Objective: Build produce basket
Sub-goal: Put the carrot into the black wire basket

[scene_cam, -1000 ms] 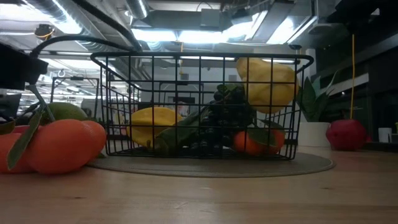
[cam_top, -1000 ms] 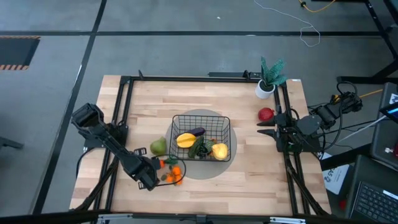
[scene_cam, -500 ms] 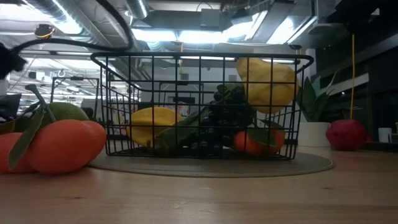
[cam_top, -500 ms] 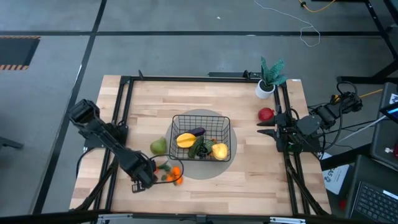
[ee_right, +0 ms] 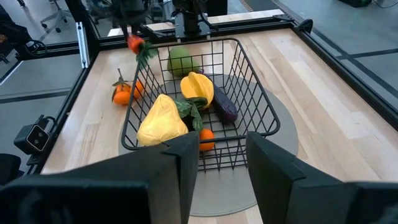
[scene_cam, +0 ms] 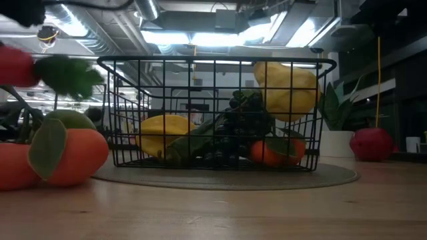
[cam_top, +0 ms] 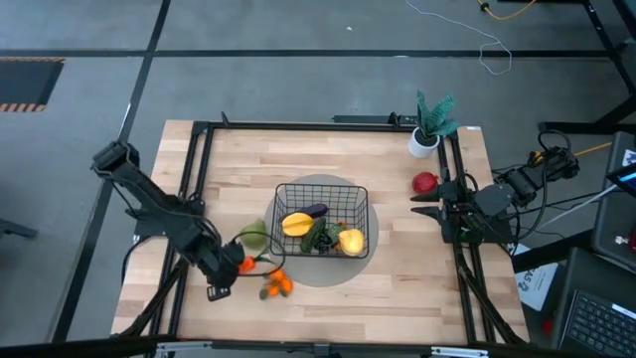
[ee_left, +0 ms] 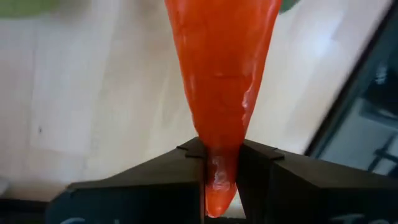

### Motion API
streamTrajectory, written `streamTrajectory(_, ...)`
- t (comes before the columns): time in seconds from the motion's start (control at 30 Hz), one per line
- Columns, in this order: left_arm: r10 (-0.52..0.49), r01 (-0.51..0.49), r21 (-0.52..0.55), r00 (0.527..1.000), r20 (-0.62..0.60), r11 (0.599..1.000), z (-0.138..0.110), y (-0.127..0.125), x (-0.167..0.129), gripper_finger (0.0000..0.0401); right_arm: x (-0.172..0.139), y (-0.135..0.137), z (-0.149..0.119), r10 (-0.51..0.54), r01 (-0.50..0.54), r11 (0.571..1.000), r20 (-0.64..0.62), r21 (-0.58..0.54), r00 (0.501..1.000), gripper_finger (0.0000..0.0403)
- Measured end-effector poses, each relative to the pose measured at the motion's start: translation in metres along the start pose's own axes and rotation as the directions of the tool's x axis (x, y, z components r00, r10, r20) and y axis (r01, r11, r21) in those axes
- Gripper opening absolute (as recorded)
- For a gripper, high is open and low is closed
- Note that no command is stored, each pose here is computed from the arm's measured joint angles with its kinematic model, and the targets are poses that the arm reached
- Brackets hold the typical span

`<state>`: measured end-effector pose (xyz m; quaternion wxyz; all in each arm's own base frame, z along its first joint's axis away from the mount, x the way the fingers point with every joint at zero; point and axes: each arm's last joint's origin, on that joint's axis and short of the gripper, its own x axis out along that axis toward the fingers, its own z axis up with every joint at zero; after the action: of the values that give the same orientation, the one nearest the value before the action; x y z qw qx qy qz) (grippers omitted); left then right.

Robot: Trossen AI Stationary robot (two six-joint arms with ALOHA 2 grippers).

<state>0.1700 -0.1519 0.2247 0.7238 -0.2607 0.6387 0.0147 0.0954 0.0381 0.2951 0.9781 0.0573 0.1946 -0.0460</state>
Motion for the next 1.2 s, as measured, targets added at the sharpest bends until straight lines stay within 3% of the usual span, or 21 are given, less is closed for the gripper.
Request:
streamTrajectory(0.23, -0.140, 0.131, -0.111, 0.987, -0.076, 0.985, -0.012, 0.007, -0.031, 0.0031, 0.000, 0.000, 0.000, 0.000, 0.000, 1.000, 0.001, 0.000, 1.000, 0.0124)
streamTrajectory(0.3, -0.159, 0.153, -0.105, 0.986, -0.048, 0.983, -0.014, 0.009, -0.039, 0.0030, 0.000, 0.000, 0.000, -0.001, 0.001, 1.000, 0.001, 0.000, 1.000, 0.0124)
streamTrajectory(0.4, -0.179, 0.180, -0.011, 0.981, 0.072, 0.984, -0.013, 0.011, -0.049, 0.0029, 0.000, 0.000, 0.000, -0.009, 0.009, 1.000, 0.005, -0.001, 1.000, 0.0124)
streamTrajectory(0.53, -0.201, 0.157, 0.171, 0.939, 0.279, 0.973, -0.009, 0.012, -0.062, 0.0029, 0.000, 0.000, 0.000, -0.009, 0.009, 1.000, 0.005, -0.002, 1.000, 0.0124)
streamTrajectory(0.6, -0.195, 0.088, 0.261, 0.887, 0.418, 0.961, -0.006, 0.012, -0.068, 0.0029, 0.000, 0.000, 0.000, -0.009, 0.009, 1.000, 0.004, -0.002, 1.000, 0.0124)
streamTrajectory(0.67, -0.160, -0.040, 0.321, 0.805, 0.571, 0.946, 0.000, 0.011, -0.073, 0.0029, 0.000, 0.000, 0.000, -0.009, 0.009, 1.000, 0.005, -0.002, 1.000, 0.0124)
streamTrajectory(0.8, -0.084, -0.262, 0.280, 0.576, 0.813, 0.924, 0.016, 0.007, -0.086, 0.0031, 0.000, 0.000, 0.000, -0.009, 0.009, 1.000, 0.004, -0.002, 1.000, 0.0124)
streamTrajectory(0.87, -0.078, -0.311, 0.262, 0.497, 0.864, 0.914, 0.026, 0.006, -0.093, 0.0035, 0.000, 0.000, 0.000, -0.009, 0.009, 1.000, 0.004, -0.002, 1.000, 0.0124)
streamTrajectory(1.1, -0.104, -0.326, 0.220, 0.337, 0.936, 0.919, 0.070, 0.008, -0.108, 0.0035, 0.000, 0.000, 0.000, -0.009, 0.009, 1.000, 0.004, -0.003, 1.000, 0.0124)
streamTrajectory(1.2, -0.094, -0.300, 0.188, 0.303, 0.948, 0.935, 0.091, 0.016, -0.110, 0.0035, 0.000, 0.000, 0.000, -0.009, 0.009, 1.000, 0.004, -0.003, 1.000, 0.0124)
